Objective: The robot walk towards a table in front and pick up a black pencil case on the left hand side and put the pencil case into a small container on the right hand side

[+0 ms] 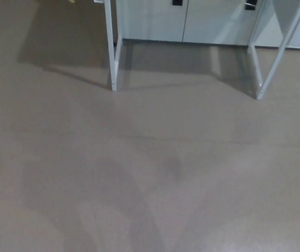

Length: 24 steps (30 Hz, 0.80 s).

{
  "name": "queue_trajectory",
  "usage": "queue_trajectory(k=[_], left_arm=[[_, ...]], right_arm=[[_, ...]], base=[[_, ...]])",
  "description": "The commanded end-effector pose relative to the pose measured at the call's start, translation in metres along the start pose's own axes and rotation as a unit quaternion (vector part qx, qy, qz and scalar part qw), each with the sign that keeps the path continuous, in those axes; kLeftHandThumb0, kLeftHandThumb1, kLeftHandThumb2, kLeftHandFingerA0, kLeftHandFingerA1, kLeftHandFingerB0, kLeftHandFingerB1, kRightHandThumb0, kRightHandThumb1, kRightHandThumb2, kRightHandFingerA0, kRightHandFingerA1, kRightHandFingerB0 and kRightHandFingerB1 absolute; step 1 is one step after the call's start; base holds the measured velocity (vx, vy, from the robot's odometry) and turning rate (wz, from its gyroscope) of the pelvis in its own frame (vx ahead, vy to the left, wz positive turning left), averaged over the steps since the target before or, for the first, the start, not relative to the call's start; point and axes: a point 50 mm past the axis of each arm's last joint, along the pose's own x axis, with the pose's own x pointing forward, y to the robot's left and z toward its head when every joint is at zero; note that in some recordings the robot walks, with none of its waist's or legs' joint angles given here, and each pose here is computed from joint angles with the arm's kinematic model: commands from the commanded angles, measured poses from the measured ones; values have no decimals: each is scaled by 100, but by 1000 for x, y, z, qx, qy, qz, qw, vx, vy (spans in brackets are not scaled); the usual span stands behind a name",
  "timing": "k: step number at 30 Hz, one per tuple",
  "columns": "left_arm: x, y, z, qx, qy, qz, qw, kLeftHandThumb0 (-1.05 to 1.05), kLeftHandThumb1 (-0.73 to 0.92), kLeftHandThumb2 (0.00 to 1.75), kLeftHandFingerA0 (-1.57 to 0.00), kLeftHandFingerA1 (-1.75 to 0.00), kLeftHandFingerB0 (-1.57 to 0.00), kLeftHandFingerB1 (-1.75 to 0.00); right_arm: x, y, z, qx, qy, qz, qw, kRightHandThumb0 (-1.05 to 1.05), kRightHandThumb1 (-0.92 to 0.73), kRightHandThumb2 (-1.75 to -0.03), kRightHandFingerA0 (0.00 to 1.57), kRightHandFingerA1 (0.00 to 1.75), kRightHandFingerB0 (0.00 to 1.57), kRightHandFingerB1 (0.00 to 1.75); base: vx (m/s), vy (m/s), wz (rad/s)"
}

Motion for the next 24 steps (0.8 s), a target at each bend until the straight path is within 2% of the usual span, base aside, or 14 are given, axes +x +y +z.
queue_trajectory(k=[1, 5, 6, 7, 8, 13, 17, 18, 24], left_arm=[[0, 3, 1, 8, -2, 1, 1000, -33, 52, 56, -36, -38, -20, -29], [0, 3, 2, -4, -5, -2, 1000, -30, 54, 56, -37, -39, -19, -28], [0, 3, 1, -8, -4, 1, 1000, -24, 37, 86, -30, -58, -7, -47], [0, 3, 1, -3, -3, 4, 1000, -24, 37, 86, -30, -58, -8, -47], [0, 3, 1, -3, -3, 4, 1000, -29, 52, 56, -38, -39, -20, -28], [0, 2, 1, -13, -1, -1, 1000, -28, 52, 56, -37, -39, -19, -28], [0, 2, 1, -17, -3, -3, 1000, -28, 53, 56, -38, -38, -19, -28], [-1, 2, 0, -18, -5, -3, 1000, -23, 38, 86, -31, -58, -6, -46], [-1, 3, 0, -12, -6, -4, 1000, -23, 37, 86, -30, -58, -7, -46]], right_arm=[[0, -4, 2, -6, 2, -7, 1000, -37, -60, -59, 48, 42, 31, 34], [1, -4, 3, -5, 1, -4, 1000, -37, -61, -59, 48, 43, 30, 34], [1, -4, 3, -9, 2, -6, 1000, -37, -61, -59, 49, 42, 31, 34], [1, -4, 3, -11, 3, -7, 1000, -37, -62, -60, 48, 42, 31, 34], [1, -4, 3, -11, 5, -7, 1000, -37, -61, -60, 49, 42, 31, 33], [1, -3, 3, -10, 3, -5, 1000, -36, -62, -60, 50, 44, 30, 34], [1, -3, 3, -18, 1, -4, 1000, -37, -62, -60, 48, 44, 30, 34], [1, -3, 4, -17, 2, -5, 1000, -37, -62, -60, 48, 43, 31, 34], [1, -3, 4, -18, 2, -5, 1000, -37, -62, -60, 48, 43, 31, 34]], base=[[169, -61, 9], [155, -157, 13], [278, -184, -41], [272, -486, 29], [261, -452, 39], [206, -115, -1], [239, 35, -11], [251, 94, -13], [281, 214, -9]])
